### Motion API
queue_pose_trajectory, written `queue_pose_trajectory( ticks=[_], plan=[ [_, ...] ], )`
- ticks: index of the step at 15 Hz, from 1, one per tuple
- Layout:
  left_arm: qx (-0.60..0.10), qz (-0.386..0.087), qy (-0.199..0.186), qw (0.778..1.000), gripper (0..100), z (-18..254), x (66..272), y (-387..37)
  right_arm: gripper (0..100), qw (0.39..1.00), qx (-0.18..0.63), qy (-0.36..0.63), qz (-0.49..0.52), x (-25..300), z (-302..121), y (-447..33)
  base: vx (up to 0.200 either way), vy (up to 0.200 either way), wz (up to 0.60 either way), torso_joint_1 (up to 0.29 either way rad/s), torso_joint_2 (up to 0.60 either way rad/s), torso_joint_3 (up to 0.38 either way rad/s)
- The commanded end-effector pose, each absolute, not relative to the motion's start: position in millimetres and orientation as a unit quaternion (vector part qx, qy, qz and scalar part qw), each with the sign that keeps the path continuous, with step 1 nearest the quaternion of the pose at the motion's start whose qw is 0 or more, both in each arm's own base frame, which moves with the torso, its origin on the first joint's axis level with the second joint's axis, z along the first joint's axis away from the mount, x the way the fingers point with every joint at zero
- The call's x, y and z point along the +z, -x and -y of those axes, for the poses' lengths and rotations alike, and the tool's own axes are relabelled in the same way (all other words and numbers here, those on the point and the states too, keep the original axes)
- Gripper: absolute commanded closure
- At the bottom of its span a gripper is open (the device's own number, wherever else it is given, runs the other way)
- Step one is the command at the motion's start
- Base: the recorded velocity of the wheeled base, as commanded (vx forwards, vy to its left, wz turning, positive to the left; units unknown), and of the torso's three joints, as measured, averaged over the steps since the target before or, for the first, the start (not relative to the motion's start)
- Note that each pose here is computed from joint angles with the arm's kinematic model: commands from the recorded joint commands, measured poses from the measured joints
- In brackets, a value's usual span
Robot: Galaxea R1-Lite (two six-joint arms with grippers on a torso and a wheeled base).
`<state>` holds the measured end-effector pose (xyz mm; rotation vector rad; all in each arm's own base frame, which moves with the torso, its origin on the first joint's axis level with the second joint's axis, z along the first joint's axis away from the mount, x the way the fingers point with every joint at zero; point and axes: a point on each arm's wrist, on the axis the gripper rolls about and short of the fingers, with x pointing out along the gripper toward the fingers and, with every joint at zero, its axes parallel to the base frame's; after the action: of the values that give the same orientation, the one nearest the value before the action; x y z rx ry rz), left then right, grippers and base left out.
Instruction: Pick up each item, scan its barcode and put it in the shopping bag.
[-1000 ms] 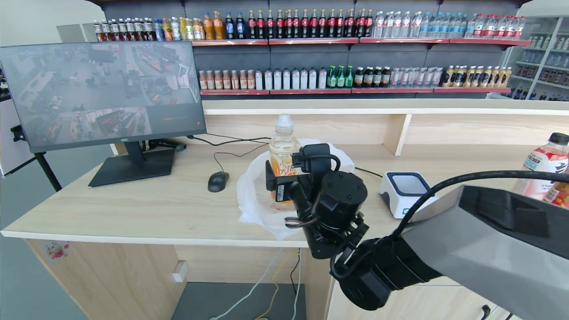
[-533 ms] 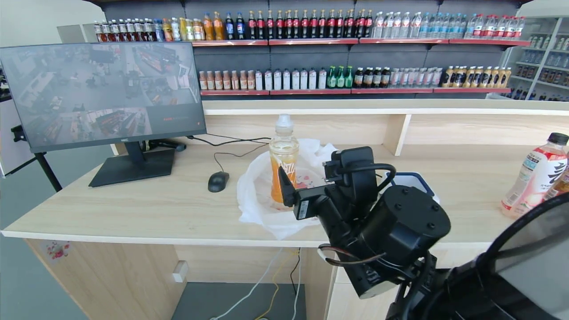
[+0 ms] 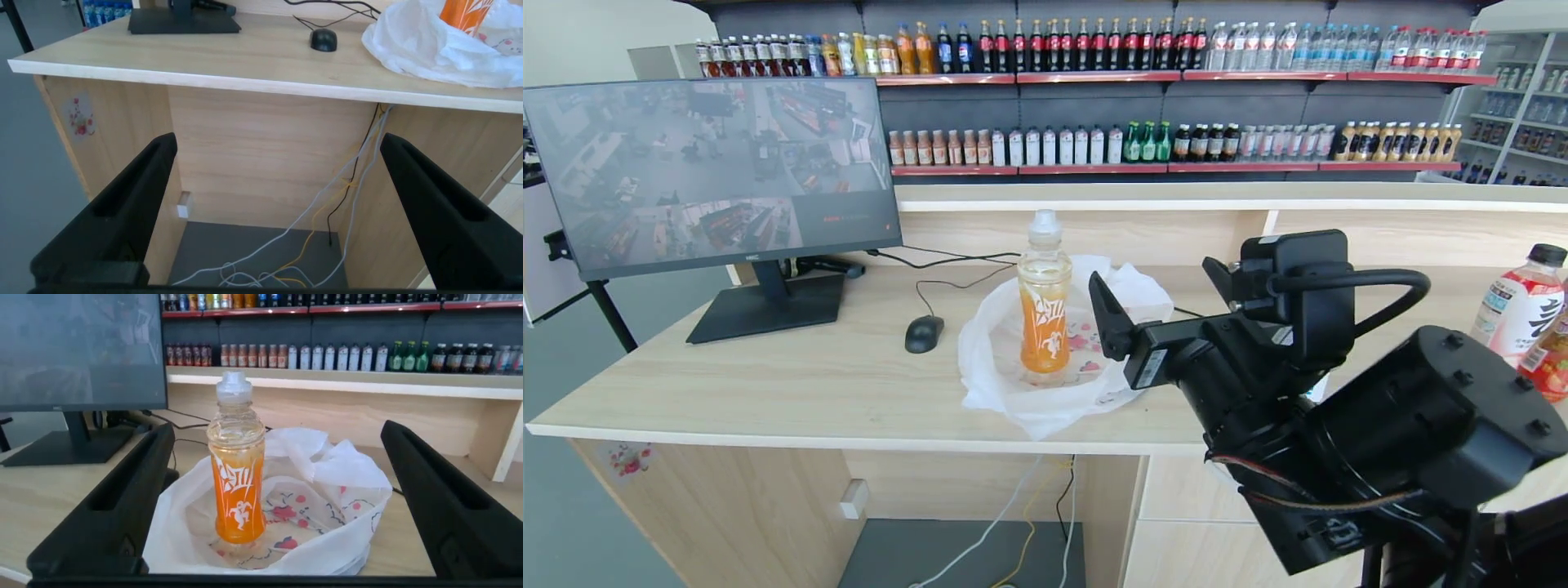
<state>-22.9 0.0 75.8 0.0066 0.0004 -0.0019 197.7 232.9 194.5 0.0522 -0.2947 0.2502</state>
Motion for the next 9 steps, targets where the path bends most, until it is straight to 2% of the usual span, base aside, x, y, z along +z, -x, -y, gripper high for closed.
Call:
queue_pose_trajectory(
  ticks=[1,7,9],
  plan=[
    [-0.002,0.0,-0.004,1.0,0,0,76,23,0,0.981,0.124,-0.026,0.146,195,-231,-196,0.0,0.0,0.0,0.0,0.0,0.0],
    [-0.002,0.0,-0.003,1.0,0,0,76,23,0,0.986,0.096,-0.013,0.135,185,-215,-201,0.0,0.0,0.0,0.0,0.0,0.0],
    [-0.001,-0.001,-0.005,1.0,0,0,76,23,0,0.986,0.092,-0.016,0.136,187,-214,-200,0.0,-0.2,0.0,0.0,0.0,0.005]
  ],
)
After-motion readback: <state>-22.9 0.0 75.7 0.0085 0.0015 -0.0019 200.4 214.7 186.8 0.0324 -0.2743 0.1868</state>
